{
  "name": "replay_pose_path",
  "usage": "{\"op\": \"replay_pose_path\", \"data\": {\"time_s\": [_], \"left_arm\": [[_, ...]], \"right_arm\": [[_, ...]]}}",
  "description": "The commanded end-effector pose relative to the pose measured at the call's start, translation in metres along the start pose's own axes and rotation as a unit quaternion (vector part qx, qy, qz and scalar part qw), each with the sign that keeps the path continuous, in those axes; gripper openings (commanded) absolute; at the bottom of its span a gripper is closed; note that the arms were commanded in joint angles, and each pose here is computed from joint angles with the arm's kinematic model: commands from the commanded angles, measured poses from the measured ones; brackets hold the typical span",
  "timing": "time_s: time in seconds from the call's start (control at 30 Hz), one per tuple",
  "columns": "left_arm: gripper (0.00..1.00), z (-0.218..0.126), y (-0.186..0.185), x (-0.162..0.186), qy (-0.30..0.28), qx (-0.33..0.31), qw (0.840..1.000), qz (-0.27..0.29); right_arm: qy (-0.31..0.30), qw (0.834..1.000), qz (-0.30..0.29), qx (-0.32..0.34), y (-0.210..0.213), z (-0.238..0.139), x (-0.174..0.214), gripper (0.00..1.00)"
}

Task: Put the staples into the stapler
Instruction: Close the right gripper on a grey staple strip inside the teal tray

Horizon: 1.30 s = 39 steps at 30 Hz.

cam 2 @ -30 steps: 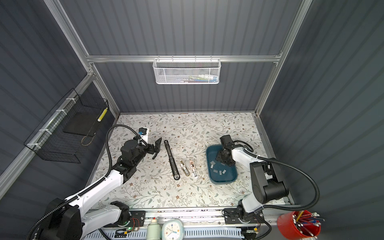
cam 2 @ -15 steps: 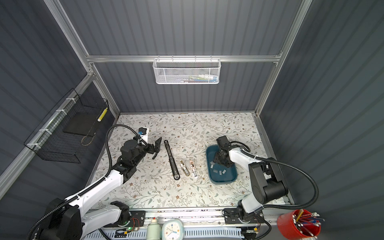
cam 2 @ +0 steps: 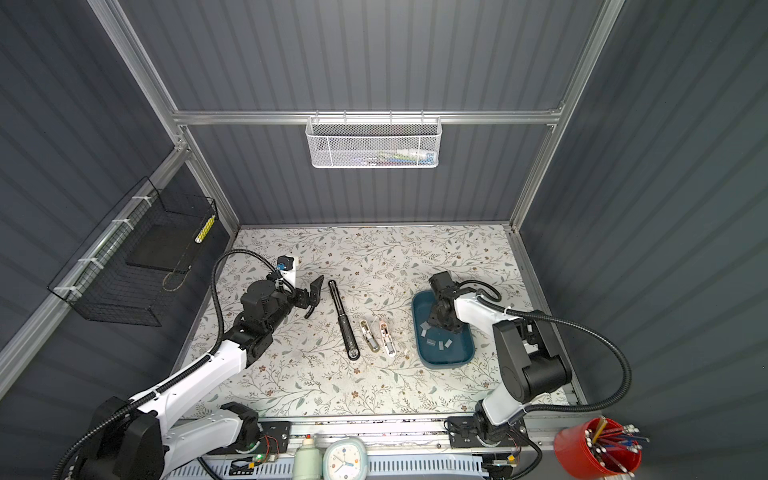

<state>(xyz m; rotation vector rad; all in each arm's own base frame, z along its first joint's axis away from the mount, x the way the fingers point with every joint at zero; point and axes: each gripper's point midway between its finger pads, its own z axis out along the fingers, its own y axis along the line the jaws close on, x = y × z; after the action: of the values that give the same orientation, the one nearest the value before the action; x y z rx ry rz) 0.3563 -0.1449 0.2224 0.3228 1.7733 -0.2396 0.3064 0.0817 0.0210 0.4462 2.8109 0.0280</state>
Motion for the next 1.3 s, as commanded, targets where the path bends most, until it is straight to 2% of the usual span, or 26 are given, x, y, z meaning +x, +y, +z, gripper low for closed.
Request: {"op": "replay_pose_path", "data": {"time_s": [0.0, 0.13, 0.4, 0.83, 1.1, 1.27], "left_arm": [[0.99, -0.001, 0.0, -0.005, -0.011, 0.004, 1.0, 0.006], [1.0, -0.002, 0.0, -0.004, -0.011, 0.003, 1.0, 0.007], [0.99, -0.003, -0.001, -0.004, -0.012, 0.006, 1.0, 0.005], [0.99, -0.003, -0.002, -0.004, -0.011, 0.009, 1.0, 0.004], [0.99, -0.003, -0.004, -0.003, -0.01, 0.013, 1.0, 0.004], [0.99, -0.007, -0.009, -0.003, -0.007, 0.029, 1.0, -0.003]], "right_arm": [[-0.001, 1.0, -0.004, 0.012, 0.0, 0.001, -0.002, 0.43], [0.003, 1.0, -0.004, 0.018, -0.002, 0.004, 0.001, 0.37], [0.004, 0.999, -0.01, 0.035, -0.008, 0.005, 0.005, 0.32], [0.005, 0.999, -0.02, 0.04, -0.008, 0.007, 0.004, 0.16], [0.001, 0.999, -0.025, 0.034, -0.005, 0.006, 0.001, 0.11], [-0.034, 0.999, -0.024, 0.018, 0.003, -0.009, -0.013, 0.1]]}}
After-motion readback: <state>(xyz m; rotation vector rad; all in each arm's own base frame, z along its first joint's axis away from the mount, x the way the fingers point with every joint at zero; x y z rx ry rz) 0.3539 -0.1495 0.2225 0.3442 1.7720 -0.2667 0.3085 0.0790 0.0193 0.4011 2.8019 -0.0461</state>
